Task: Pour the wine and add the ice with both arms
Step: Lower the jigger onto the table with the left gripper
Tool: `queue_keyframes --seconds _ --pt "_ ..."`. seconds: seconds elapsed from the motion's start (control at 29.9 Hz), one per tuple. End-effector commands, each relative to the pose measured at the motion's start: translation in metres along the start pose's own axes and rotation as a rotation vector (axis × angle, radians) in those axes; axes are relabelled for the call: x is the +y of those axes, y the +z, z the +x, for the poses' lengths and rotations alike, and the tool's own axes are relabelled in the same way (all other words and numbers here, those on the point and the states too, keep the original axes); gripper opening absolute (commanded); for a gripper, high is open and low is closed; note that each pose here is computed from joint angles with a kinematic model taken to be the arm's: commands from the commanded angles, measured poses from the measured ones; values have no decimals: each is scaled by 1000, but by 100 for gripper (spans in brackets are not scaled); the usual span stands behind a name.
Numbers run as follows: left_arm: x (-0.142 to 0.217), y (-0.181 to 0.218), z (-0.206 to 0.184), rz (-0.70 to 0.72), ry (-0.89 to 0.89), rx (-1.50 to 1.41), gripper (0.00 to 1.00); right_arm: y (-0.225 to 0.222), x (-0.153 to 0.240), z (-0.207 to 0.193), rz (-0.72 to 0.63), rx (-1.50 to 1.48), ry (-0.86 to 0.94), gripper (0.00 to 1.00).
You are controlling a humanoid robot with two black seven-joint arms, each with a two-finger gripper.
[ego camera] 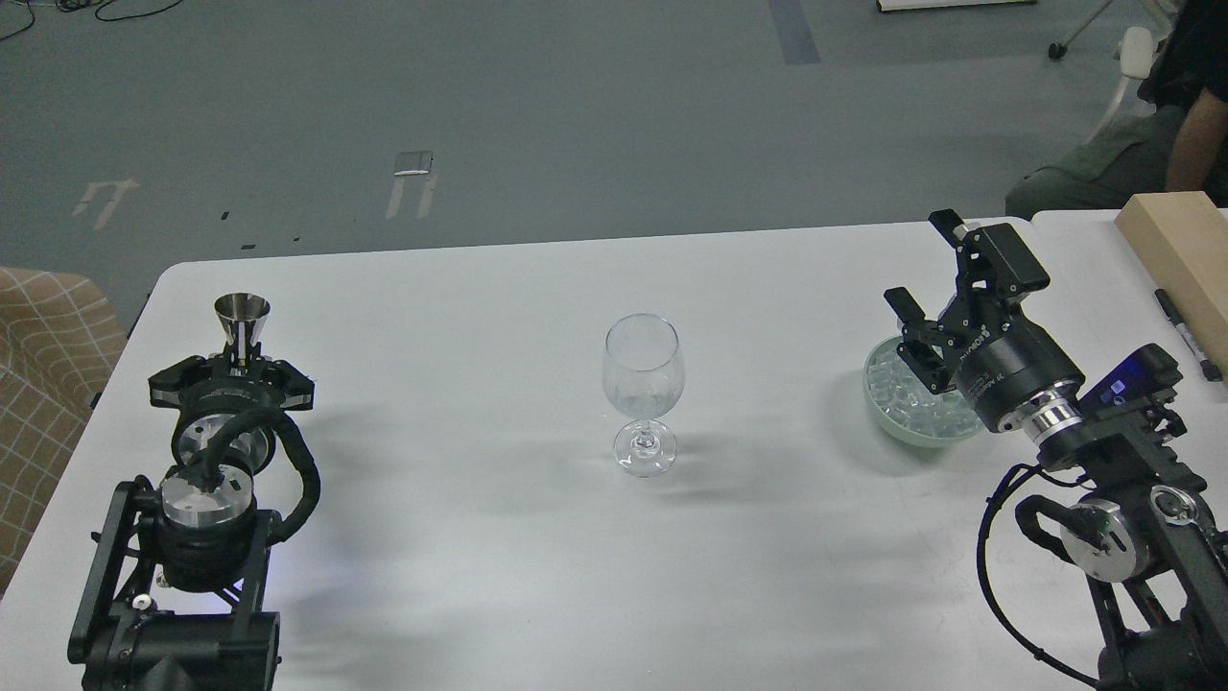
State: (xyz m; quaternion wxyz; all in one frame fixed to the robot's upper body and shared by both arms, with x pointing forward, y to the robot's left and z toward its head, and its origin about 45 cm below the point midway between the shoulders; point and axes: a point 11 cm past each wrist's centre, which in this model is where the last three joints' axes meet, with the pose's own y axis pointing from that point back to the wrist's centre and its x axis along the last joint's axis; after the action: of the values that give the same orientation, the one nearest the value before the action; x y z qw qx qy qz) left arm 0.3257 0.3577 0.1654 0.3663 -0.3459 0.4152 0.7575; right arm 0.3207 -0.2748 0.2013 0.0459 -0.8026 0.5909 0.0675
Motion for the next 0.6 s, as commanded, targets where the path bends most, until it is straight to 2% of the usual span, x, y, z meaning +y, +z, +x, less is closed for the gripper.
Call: queue_keyframes --seconds 0.0,0.57 --pt "2 -2 9 7 1 -1 7 1 1 -2 -3 11 1 100" --pt "5 -4 21 14 22 -10 9 1 7 -4 -4 21 3 100"
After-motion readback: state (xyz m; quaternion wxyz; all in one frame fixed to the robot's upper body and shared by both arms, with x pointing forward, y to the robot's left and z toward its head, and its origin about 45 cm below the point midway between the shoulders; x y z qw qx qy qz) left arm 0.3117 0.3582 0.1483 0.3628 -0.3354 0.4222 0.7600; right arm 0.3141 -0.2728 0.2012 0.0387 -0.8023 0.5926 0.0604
